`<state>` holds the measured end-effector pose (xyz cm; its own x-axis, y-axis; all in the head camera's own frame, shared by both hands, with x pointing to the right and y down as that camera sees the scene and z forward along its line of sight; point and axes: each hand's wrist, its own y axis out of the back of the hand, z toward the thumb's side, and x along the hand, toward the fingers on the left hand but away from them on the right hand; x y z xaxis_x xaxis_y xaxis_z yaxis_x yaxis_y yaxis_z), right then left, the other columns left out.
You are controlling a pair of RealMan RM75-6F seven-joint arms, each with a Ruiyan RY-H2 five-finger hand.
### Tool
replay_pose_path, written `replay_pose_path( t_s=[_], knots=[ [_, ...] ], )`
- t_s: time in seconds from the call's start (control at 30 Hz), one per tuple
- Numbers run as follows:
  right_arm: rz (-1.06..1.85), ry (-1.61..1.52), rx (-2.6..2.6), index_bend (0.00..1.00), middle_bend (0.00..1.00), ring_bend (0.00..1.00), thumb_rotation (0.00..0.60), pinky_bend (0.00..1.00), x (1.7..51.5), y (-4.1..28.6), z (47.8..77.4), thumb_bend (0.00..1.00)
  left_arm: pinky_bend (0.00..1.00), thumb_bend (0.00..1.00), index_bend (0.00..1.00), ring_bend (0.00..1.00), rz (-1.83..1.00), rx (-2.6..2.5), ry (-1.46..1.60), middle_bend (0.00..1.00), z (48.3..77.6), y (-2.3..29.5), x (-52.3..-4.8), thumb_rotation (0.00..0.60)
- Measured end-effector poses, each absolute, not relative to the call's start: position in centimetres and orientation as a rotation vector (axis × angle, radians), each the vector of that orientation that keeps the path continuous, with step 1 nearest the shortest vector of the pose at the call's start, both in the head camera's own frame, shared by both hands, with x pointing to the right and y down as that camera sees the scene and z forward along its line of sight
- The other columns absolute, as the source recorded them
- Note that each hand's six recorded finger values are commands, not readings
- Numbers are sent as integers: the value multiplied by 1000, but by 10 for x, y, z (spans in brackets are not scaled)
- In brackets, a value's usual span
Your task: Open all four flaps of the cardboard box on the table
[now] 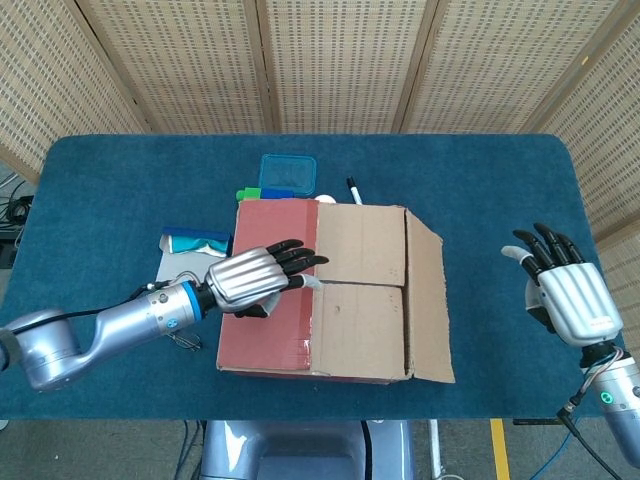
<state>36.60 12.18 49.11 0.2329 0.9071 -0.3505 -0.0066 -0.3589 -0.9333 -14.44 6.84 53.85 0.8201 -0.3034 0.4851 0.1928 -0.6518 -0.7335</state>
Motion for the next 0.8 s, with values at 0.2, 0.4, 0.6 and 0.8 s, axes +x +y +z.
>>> replay_pose_path(
  t_s=[0.2, 0.4, 0.6, 0.8],
  knots=[
    [1271, -874, -1597, 230, 142, 0, 600, 120, 371, 123, 490, 878, 0, 1000, 226, 0, -748, -2132, 39, 55, 550, 70, -122, 519],
    [1283, -886, -1601, 230, 142, 0, 600, 118, 377, 123, 491, 878, 0, 1000, 266, 0, -758, -2121, 5, 83, 561, 73, -107, 517],
    [1288, -894, -1606, 230, 142, 0, 600, 117, 380, 123, 492, 878, 0, 1000, 333, 0, -766, -2079, -16, 124, 566, 74, -101, 517],
    [1288, -902, -1609, 230, 142, 0, 600, 117, 382, 123, 493, 878, 0, 1000, 366, 1, -785, -2044, -32, 155, 570, 75, -100, 519]
  ],
)
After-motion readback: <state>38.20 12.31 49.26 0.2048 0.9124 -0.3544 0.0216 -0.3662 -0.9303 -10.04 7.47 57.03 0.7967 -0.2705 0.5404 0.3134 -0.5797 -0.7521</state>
